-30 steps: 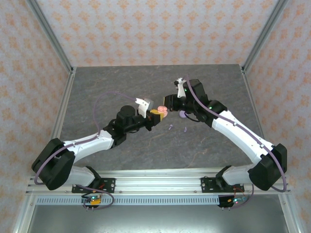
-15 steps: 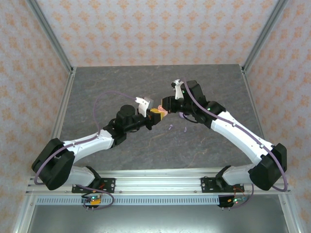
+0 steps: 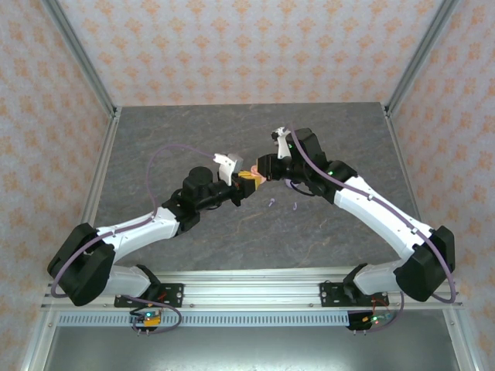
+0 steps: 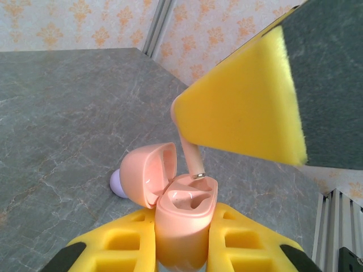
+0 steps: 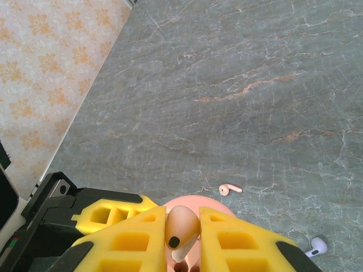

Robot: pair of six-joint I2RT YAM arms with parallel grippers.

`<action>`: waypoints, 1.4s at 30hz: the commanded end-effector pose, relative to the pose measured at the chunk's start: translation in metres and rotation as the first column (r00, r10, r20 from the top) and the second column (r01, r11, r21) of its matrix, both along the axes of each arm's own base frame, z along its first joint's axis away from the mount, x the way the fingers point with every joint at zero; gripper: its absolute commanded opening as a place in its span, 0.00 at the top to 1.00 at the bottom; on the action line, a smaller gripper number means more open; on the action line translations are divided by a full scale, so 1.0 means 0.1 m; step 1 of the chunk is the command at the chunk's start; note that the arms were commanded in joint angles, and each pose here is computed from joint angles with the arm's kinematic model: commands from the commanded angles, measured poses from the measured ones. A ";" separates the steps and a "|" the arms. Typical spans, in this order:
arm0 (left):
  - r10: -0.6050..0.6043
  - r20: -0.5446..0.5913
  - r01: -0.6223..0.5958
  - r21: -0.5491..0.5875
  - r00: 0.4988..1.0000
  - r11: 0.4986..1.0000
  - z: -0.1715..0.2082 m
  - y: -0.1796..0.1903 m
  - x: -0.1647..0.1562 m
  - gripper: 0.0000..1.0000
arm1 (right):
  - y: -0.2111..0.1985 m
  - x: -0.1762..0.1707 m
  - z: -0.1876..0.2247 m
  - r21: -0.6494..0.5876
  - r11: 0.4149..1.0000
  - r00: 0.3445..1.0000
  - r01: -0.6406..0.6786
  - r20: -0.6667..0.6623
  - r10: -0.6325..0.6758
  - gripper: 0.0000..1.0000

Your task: Insert the wireless bluetooth earbuds into the charging case

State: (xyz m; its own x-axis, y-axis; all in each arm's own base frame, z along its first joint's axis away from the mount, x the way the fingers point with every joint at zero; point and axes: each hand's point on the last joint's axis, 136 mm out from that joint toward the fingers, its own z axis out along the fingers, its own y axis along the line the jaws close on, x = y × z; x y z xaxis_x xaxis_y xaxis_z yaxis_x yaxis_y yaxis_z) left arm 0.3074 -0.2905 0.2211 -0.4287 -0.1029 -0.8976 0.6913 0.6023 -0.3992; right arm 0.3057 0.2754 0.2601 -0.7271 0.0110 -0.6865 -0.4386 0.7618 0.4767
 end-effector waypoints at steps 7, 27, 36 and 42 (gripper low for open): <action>0.014 0.055 -0.011 -0.058 0.998 0.998 0.32 0.00 0.02 0.97 | -0.01 -0.04 -0.14 -0.043 0.999 1.000 -0.018 -0.013 0.017 0.81; 0.028 0.037 -0.025 -0.063 0.999 0.998 0.32 0.01 0.05 0.97 | 0.11 -0.10 -0.26 -0.101 0.993 0.998 -0.063 -0.033 0.060 0.81; 0.066 0.037 -0.065 -0.037 0.997 0.997 0.28 0.07 0.07 0.97 | 0.04 -0.09 -0.23 -0.118 0.992 0.999 -0.036 -0.017 0.034 0.82; 0.067 0.039 -0.067 -0.007 0.997 0.998 0.23 0.09 0.06 0.97 | -0.02 -0.08 -0.16 -0.116 0.993 1.000 -0.005 0.008 0.006 0.82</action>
